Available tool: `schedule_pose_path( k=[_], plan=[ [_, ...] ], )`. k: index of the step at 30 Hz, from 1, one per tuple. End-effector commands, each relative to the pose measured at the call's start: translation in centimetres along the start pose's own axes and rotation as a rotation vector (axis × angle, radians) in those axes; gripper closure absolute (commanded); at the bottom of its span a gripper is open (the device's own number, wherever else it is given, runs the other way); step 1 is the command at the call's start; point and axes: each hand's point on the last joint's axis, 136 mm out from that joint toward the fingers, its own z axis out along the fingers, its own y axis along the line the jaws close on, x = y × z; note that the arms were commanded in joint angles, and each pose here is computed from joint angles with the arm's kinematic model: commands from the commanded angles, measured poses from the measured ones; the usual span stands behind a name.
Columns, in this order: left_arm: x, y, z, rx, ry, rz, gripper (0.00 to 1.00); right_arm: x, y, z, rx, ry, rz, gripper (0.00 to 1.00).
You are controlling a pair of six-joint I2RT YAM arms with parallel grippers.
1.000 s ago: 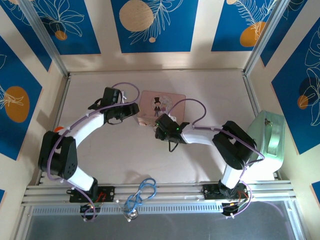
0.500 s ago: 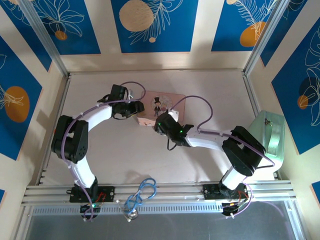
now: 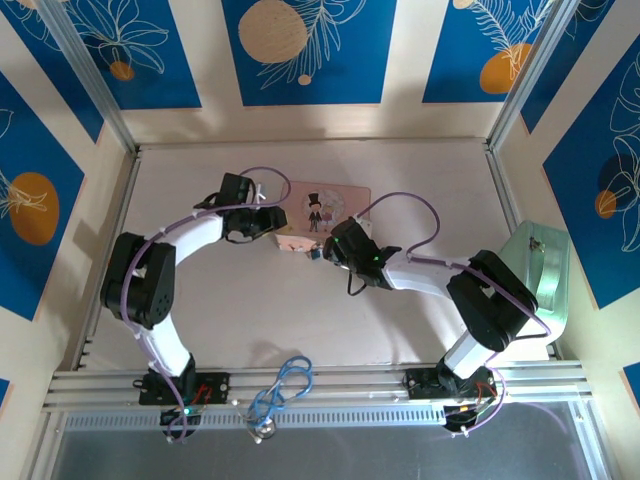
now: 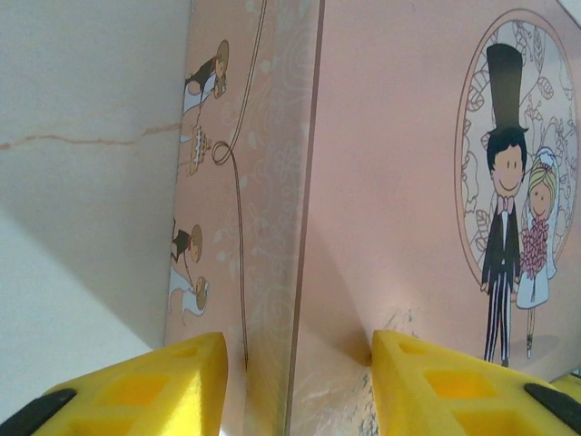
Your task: Unlock the padlock with the key
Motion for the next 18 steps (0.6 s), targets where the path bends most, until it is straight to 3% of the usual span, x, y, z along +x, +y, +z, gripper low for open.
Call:
schedule_pose_path(
  k=[1, 8, 14, 18],
  plan=[
    [1.9, 1.0, -0.8, -0.026, 0.053, -0.036, 0.57, -0.6, 0.9, -0.9, -0.058, -0.029, -0.006, 0.50],
    [1.7, 0.4, -1.6, -0.011, 0.033, -0.042, 0.58, 2.2, 0.9, -1.7, -0.073, -0.038, 0.082, 0.50],
    [1.8, 0.5, -1.5, -0.010, 0.026, -0.050, 0.58, 3.7, 3.2, 0.1, -0.075, 0.000, 0.054, 0.51],
    [2.0, 0.8, -1.4, -0.012, 0.029, -0.053, 0.59, 3.9, 2.6, 1.2, -0.084, 0.002, 0.083, 0.53]
  ],
)
